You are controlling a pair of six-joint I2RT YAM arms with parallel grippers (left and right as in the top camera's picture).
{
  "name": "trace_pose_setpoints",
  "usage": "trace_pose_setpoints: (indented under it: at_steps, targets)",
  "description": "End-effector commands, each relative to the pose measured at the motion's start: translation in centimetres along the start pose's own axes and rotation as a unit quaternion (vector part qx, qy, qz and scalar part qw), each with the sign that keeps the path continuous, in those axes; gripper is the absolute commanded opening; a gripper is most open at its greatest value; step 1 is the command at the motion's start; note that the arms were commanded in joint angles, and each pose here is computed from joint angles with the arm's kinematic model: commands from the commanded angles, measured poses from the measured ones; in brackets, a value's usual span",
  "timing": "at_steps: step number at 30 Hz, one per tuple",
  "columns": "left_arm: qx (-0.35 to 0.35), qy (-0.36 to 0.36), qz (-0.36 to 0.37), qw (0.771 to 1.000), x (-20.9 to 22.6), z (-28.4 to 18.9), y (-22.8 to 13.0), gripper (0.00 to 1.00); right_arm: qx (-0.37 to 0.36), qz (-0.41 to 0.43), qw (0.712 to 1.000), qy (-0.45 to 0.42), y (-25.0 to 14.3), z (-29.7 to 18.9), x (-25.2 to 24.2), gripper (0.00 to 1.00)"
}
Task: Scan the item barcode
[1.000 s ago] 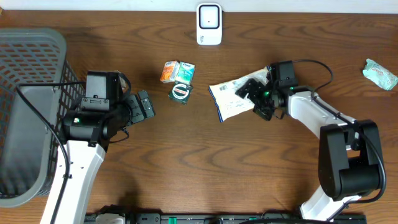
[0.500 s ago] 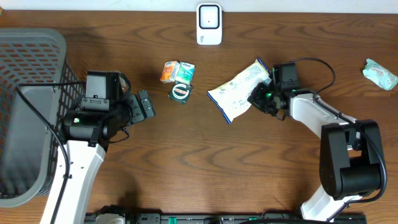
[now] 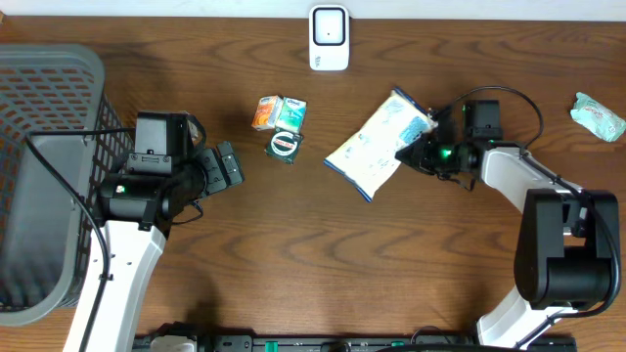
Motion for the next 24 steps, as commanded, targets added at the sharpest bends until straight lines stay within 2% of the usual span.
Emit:
trace_pose_setpoints:
  at_steps: [1,8,11,13,16,17,24]
  targets:
    - [-0.007,0.005,-0.001,1.000,0.1,-0.2,0.3,0.97,0.013,-0.064,0.996,0.064,-0.7,-0.1,0.2,0.01]
    - [-0.007,0.005,-0.001,1.000,0.1,-0.2,0.3,0.98,0.032,0.005,0.996,-0.078,-1.6,-1.4,-3.4,0.01]
    - [-0.007,0.005,-0.001,1.000,0.1,-0.2,0.3,0.98,0.021,0.041,0.996,-0.075,-1.5,-2.1,-4.1,0.06]
    - [-0.007,0.005,-0.001,1.000,0.1,-0.2,0.3,0.98,0.015,0.052,0.997,-0.049,-1.3,-2.4,-4.0,0.17]
    - [-0.006,0.005,-0.001,1.000,0.1,-0.2,0.3,0.98,0.015,0.053,0.998,-0.020,-1.3,-2.3,-3.5,0.46]
    - [-0.007,0.005,-0.001,1.000,0.1,-0.2,0.3,0.98,0.018,0.053,0.998,-0.015,-1.4,-2.3,-3.3,0.51]
    - [-0.007,0.005,-0.001,1.000,0.1,-0.2,0.3,0.98,0.039,0.050,0.997,-0.034,-1.7,-0.7,-1.9,0.76]
Point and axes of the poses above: each gripper's point midway between its finger pads, its own z axis out along the fingers, its own x axis along the line the jaws close on, y = z × x, the point moved 9 cm from there along -z, back along the fingers, and after that the axes turned 10 degrees about -z, right-handed, at the moved point
